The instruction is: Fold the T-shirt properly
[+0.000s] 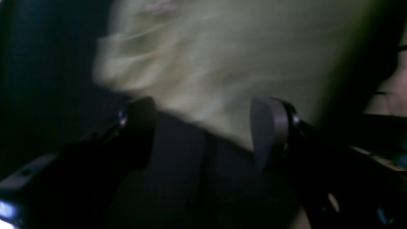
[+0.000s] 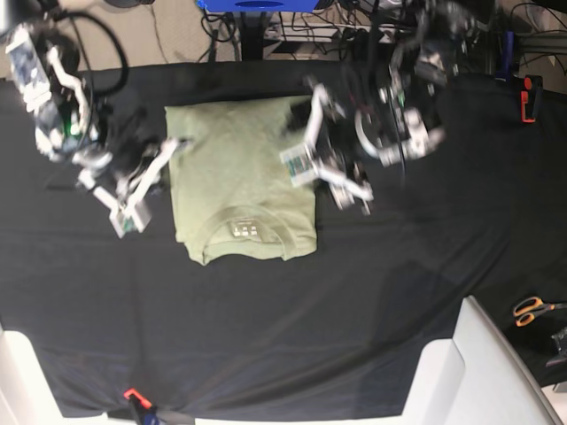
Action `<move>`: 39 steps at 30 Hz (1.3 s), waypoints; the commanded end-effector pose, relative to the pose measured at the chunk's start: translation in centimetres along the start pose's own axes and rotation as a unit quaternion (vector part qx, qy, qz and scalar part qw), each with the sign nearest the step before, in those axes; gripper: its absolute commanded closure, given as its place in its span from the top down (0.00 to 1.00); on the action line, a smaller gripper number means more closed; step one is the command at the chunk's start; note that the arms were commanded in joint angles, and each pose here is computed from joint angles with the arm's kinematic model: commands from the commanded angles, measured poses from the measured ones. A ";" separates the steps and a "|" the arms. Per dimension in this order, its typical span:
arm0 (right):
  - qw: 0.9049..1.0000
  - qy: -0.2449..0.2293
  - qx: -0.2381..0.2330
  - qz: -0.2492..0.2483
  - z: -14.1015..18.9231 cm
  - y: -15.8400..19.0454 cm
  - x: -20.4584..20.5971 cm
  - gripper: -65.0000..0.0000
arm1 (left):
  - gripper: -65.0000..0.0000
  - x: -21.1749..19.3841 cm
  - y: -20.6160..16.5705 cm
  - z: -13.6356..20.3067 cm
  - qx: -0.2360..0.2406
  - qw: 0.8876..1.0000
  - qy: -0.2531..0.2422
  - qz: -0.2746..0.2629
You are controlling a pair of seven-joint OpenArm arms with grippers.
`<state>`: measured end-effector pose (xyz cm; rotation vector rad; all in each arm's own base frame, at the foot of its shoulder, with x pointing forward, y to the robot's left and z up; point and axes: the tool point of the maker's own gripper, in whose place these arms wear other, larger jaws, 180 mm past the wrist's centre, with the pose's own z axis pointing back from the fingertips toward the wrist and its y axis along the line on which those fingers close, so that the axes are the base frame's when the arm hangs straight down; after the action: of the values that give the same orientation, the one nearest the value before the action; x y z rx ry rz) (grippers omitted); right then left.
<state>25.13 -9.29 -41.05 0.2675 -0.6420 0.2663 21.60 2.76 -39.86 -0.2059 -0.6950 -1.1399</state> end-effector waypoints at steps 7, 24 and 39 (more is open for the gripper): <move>1.000 0.017 0.008 -0.010 0.9 0.9 -2.7 0.01 | 0.68 1.5 -5.2 -0.4 -0.052 0.997 -0.047 0.016; 0.999 0.021 0.006 -0.026 1.2 1.0 -5.4 0.01 | 0.68 -4.6 -9.3 -3.0 -0.117 0.990 -0.014 0.078; 0.999 -0.016 0.040 -0.019 1.6 4.0 -2.8 0.01 | 0.68 -16.5 -2.2 6.9 0.044 0.981 0.100 0.158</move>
<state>20.20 -6.51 -41.54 0.3588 -0.6305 0.2458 12.16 18.60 -45.69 -0.0951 -0.4626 -0.8053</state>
